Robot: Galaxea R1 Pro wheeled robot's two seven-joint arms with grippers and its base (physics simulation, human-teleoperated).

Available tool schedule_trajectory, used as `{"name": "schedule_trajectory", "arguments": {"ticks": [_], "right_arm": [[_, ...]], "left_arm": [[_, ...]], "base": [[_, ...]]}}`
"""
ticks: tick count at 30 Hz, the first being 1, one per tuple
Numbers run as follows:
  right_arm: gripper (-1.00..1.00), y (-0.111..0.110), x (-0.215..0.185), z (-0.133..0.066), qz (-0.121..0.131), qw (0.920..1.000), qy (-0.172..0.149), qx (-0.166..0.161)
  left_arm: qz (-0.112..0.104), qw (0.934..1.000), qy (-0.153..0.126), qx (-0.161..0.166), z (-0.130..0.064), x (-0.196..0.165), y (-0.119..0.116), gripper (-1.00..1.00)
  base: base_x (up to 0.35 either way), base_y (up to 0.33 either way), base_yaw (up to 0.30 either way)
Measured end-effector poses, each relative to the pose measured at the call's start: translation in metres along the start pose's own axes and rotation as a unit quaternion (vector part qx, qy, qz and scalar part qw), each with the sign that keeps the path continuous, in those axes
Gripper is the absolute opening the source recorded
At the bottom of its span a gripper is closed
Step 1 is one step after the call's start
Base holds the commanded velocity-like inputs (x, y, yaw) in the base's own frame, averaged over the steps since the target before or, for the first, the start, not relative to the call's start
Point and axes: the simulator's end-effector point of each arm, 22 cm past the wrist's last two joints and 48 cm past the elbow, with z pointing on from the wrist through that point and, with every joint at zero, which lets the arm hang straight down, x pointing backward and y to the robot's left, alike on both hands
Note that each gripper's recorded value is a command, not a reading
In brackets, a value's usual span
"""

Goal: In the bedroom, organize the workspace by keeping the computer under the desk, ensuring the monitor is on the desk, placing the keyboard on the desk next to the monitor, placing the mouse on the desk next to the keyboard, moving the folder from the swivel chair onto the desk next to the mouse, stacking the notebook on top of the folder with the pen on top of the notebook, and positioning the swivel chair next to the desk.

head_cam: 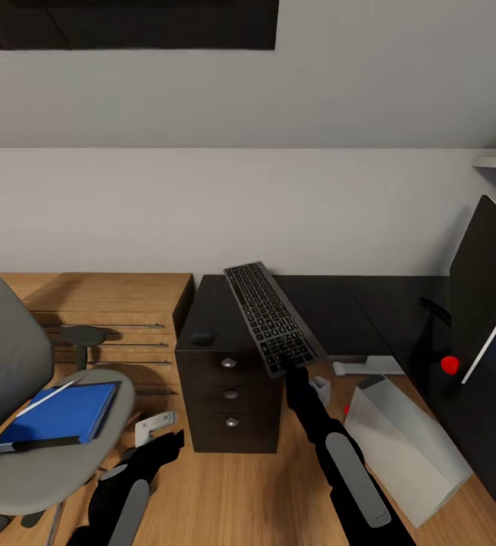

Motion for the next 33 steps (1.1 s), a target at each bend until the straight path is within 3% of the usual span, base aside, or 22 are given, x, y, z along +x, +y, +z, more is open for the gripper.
{"name": "schedule_trajectory", "arguments": {"ticks": [3, 5, 8, 18, 23, 33], "right_arm": [[-1.00, -0.005, -0.006, 0.000, -0.003, 0.9999, -0.014, 0.009], [-1.00, -0.030, -0.011, -0.001, -0.005, 0.9985, -0.028, 0.046], [-1.00, -0.038, -0.011, -0.002, -0.009, 0.9976, -0.031, 0.060], [-1.00, -0.045, -0.017, -0.003, -0.015, 0.9964, -0.042, 0.071], [-1.00, -0.059, -0.039, -0.008, -0.011, 0.9907, -0.088, 0.104], [-1.00, -0.064, -0.057, -0.012, -0.004, 0.9877, -0.110, 0.111]], "left_arm": [[-0.004, 0.9999, -0.012, 0.005, -0.015, -0.002, 0.000, 1.00], [-0.005, 0.9999, -0.014, 0.006, -0.018, -0.002, 0.000, 1.00], [-0.005, 0.9999, -0.012, 0.006, -0.018, -0.001, 0.001, 1.00], [-0.003, 1.0000, -0.007, 0.005, -0.017, 0.003, 0.002, 1.00], [-0.004, 1.0000, -0.007, 0.006, -0.017, 0.003, 0.002, 1.00], [-0.004, 1.0000, -0.006, 0.006, -0.017, 0.004, 0.001, 1.00]], "base": [[0.000, 0.000, 0.000], [0.000, 0.000, 0.000], [0.000, 0.000, 0.000], [0.000, 0.000, 0.000], [0.000, 0.000, 0.000], [0.000, 0.000, 0.000]]}}
